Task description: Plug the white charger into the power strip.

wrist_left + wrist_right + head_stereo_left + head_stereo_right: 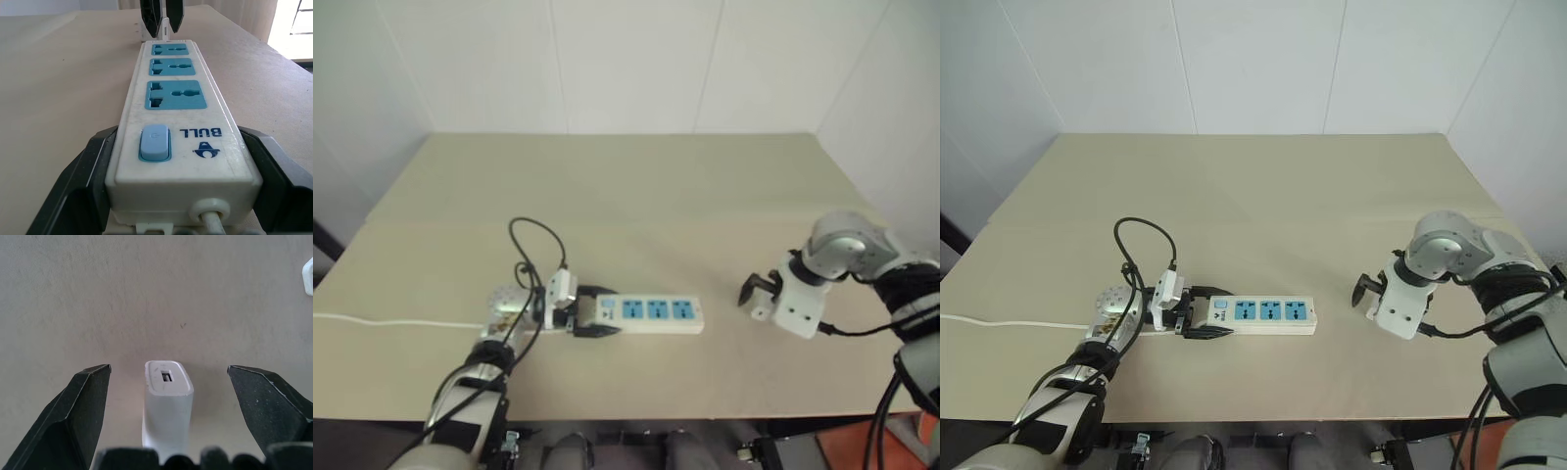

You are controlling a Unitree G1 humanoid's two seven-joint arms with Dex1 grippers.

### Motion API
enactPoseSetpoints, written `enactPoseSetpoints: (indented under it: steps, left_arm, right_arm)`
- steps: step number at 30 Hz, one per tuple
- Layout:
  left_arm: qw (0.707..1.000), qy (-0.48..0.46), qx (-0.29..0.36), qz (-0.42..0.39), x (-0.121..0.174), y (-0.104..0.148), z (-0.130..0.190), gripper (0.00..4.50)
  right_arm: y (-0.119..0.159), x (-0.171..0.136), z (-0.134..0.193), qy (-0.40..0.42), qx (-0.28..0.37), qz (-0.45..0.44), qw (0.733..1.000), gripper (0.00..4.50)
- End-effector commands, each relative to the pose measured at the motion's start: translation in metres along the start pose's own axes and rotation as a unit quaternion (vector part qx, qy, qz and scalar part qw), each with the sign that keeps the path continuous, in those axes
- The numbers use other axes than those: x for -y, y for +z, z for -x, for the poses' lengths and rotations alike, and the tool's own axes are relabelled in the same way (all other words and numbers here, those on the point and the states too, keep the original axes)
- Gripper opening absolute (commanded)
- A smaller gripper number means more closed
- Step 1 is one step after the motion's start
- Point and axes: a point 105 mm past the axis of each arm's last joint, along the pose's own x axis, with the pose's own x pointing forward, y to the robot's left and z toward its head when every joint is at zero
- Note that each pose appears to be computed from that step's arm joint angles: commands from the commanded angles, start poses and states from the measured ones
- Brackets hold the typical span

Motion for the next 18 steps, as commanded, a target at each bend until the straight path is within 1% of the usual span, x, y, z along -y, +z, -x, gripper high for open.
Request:
enactPoseSetpoints:
  steps: [1,10,13,15,18]
  left_arm:
    - [1.000,-0.004,0.002,-0.012,-0.0009,0.0046,-0.0038,3.29]
    - [1.000,-0.004,-0.002,-0.012,0.0016,0.0014,-0.0056,3.29]
    - [1.000,-0.003,-0.002,-0.012,0.0013,0.0016,-0.0061,3.29]
    - [1.000,-0.004,-0.003,-0.014,0.0013,0.0015,-0.0063,3.29]
    - [1.000,-0.004,-0.007,-0.016,0.0013,0.0012,-0.0058,3.29]
  right_arm:
    - [-0.0046,0.0040,0.0073,-0.003,-0.014,0.011,1.000,4.50]
    - [-0.0055,0.0028,0.0030,0.002,-0.008,0.011,1.000,4.50]
    - [-0.0055,0.0023,0.0012,0.002,-0.007,0.013,1.000,3.87]
    - [-0.0052,0.0010,-0.0003,0.004,-0.007,0.016,1.000,3.24]
    - [-0.0053,0.0012,-0.0022,0.001,-0.007,0.016,1.000,2.11]
